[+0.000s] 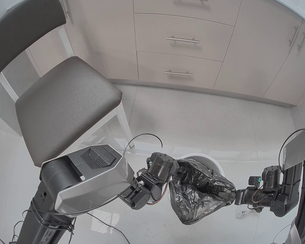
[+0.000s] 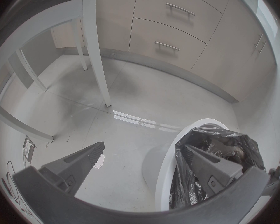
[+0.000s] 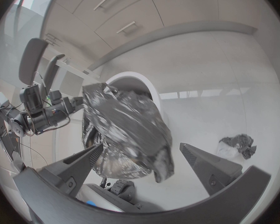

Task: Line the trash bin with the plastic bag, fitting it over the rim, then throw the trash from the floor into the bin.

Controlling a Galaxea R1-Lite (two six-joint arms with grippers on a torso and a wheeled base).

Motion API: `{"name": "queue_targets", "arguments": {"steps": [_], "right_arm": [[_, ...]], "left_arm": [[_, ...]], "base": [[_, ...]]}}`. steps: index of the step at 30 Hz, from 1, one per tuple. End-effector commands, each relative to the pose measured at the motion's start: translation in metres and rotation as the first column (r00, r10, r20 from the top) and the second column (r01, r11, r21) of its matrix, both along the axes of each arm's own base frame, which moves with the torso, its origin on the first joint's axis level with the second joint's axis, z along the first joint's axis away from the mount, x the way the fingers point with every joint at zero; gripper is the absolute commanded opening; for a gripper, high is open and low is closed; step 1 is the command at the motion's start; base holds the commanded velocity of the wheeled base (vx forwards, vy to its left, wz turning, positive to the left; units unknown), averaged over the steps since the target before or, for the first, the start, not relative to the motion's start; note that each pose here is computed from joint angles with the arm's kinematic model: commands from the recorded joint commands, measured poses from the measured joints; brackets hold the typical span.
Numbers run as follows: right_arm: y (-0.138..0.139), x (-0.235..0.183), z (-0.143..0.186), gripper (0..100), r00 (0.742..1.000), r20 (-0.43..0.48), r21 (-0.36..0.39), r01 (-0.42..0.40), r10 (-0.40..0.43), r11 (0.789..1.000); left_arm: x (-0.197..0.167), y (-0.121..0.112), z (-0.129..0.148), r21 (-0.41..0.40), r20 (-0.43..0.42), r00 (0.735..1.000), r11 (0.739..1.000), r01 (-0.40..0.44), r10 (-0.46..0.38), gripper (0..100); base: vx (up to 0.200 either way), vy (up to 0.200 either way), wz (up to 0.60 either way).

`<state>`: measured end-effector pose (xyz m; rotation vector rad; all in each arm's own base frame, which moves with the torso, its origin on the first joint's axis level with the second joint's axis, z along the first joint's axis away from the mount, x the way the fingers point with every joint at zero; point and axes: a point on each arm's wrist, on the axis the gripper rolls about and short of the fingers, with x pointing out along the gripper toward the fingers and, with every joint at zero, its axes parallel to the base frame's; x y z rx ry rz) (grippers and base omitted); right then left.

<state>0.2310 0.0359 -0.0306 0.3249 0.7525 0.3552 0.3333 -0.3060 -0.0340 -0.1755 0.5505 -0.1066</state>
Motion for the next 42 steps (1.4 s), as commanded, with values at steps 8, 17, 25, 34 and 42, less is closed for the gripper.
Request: {"name": "queue_targets", "arguments": {"steps": [8, 17, 25, 34, 42], "right_arm": [[0.035, 0.020, 0.031, 100, 0.969, 0.242, -0.080, -0.033, 0.052, 0.996], [0.054, 0.033, -0.002, 100, 0.966, 0.238, -0.247, -0.041, 0.102, 0.968], [0.054, 0.055, -0.006, 100, 0.949, 0.315, -0.327, 0.080, 0.029, 0.942], [0.053, 0.076, 0.011, 100, 0.906, 0.421, -0.299, 0.175, -0.034, 0.938], [0.042, 0.110, 0.016, 100, 0.870, 0.482, -0.269, 0.254, -0.099, 0.929]], "left_arm": [[0.000, 0.000, 0.000, -0.002, 0.001, 1.000, 1.000, -0.001, 0.001, 100], [0.000, 0.000, 0.000, -0.005, 0.001, 1.000, 1.000, -0.003, 0.003, 100], [-0.001, -0.001, 0.000, -0.010, 0.001, 1.000, 1.000, -0.002, 0.002, 100], [-0.002, -0.002, 0.000, -0.009, 0.002, 1.000, 1.000, 0.000, 0.000, 100], [-0.002, -0.002, 0.001, -0.012, 0.002, 1.000, 1.000, 0.000, 0.000, 100]], "base": [[0.000, 0.000, 0.00], [0.000, 0.000, 0.00], [0.000, 0.000, 0.00], [0.000, 0.000, 0.00], [0.000, 0.000, 0.00]]}}
